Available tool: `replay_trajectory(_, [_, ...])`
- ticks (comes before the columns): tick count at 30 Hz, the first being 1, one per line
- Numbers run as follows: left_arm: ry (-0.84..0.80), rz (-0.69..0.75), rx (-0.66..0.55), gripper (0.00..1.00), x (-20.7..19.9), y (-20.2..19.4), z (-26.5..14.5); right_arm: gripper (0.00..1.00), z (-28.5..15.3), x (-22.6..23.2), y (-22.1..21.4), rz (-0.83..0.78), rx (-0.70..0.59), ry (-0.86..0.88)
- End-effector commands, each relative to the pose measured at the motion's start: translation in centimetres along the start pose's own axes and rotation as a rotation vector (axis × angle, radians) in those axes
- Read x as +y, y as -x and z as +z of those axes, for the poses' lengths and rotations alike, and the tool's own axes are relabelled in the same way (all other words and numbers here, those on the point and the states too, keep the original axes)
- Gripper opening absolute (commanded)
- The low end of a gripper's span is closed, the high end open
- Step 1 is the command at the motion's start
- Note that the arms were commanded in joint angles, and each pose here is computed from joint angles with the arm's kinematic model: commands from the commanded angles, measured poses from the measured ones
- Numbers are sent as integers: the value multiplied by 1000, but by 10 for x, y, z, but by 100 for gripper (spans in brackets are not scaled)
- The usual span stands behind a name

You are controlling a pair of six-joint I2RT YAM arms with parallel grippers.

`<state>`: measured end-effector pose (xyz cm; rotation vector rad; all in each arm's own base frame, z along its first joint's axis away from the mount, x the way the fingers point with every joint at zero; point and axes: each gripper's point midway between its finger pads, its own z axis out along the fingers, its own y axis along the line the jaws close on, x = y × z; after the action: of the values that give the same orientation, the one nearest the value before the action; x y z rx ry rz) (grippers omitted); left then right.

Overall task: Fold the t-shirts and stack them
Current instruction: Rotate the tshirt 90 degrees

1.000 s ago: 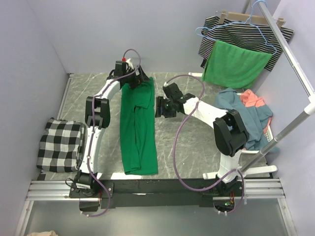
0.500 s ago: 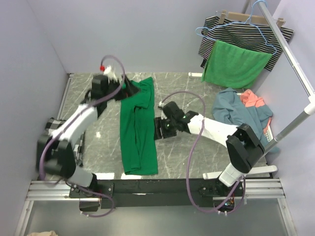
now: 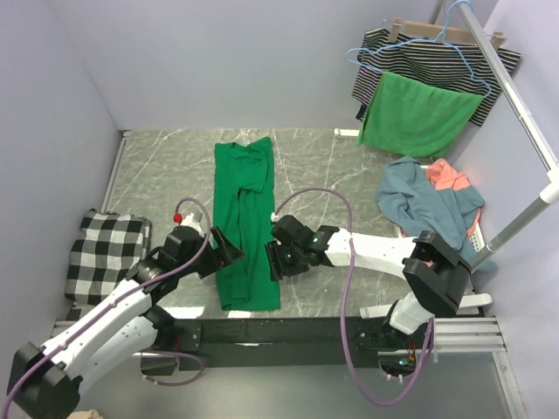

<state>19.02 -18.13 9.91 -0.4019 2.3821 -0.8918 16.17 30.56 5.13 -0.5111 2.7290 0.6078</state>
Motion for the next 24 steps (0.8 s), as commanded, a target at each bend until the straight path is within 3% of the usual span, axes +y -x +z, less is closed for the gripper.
replay_trajectory(1, [103, -121, -20, 82, 18, -11, -9, 60, -4, 4, 1, 23, -52, -33])
replay_trajectory(10, [342, -107, -30, 89, 51, -23, -21, 61, -6, 9, 3, -12, -81, -66])
replay_trajectory(15, [363, -104, -71, 94, 51, -14, -7, 61, -9, 12, 28, -32, -149, -92])
replay_trajectory(20, [336, -23, -243, 99, 19, 37, -7, 62, -13, -6, 92, 46, -260, -52])
replay_trajectory(22, [338, 27, -363, 99, 5, 82, -9, 62, -13, -22, 118, 99, -289, -44])
replay_trajectory(24, [301, 50, -348, 99, -3, 103, 4, 62, -17, -38, 161, 130, -346, -25])
